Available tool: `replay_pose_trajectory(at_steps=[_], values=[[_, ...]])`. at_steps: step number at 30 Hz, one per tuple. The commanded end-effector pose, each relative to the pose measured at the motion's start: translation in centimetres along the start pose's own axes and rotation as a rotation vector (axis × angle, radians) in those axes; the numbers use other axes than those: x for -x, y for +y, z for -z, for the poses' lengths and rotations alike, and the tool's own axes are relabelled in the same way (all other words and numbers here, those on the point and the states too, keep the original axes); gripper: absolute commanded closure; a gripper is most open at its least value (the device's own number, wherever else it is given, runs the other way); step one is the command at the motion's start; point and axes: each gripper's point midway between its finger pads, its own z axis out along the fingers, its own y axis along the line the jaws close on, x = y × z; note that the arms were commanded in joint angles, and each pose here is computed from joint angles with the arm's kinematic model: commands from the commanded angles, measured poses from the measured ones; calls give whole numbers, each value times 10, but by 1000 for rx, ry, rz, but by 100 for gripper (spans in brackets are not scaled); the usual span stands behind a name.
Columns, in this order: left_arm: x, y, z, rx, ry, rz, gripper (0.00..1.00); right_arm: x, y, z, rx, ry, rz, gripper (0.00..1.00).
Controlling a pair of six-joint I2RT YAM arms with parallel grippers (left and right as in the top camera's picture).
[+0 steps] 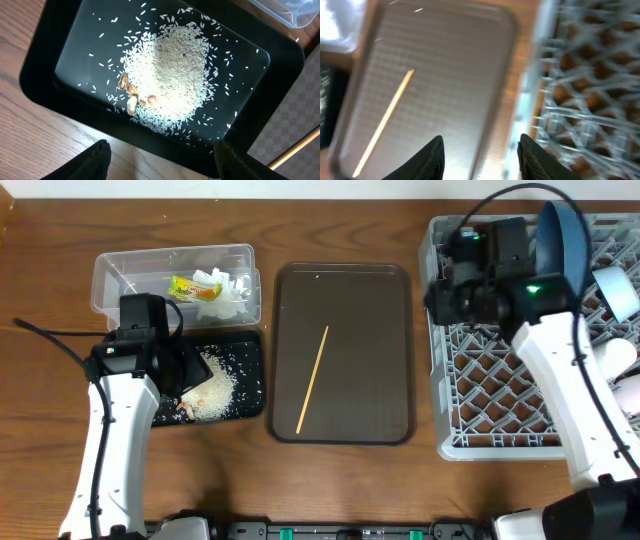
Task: Sort waste into correct bins and load items into the dishwasher rack
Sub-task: 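Reach the right gripper to the second chopstick and grasp it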
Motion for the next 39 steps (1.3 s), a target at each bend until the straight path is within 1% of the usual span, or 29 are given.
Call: replay_pose_trajectory(at_steps=[1,3,9,11,15,18,24,30,33,34,36,39], values=[[-2,3,1,5,-3,16,30,-8,39,-18,97,48,17,50],[-2,3,1,5,-3,16,30,-13,60,-31,122,73,44,43],[-2,3,1,5,-3,16,30,-43,126,-78,184,173,95,40],[-2,3,1,5,-3,16,30,-53,141,-91,189,197,110,40],[-2,3,1,5,-3,16,30,-76,157,-126,113,238,127,40],[-2,3,1,5,-3,16,30,-96,164,-147,53,275,107,41],[-2,3,1,5,-3,16,30,-130,171,-175,-5,347,80,42],[-2,3,1,5,-2,16,30,-142,170,-189,-56,353,94,44],[-2,3,1,5,-3,16,30,-143,158,-188,-127,350,81,59],[-2,3,1,5,-2,16,30,-145,151,-187,-164,351,74,62],[-2,3,1,5,-3,16,30,-147,139,-184,-218,362,79,64],[-2,3,1,5,-3,16,30,-148,116,-177,-318,372,67,64]])
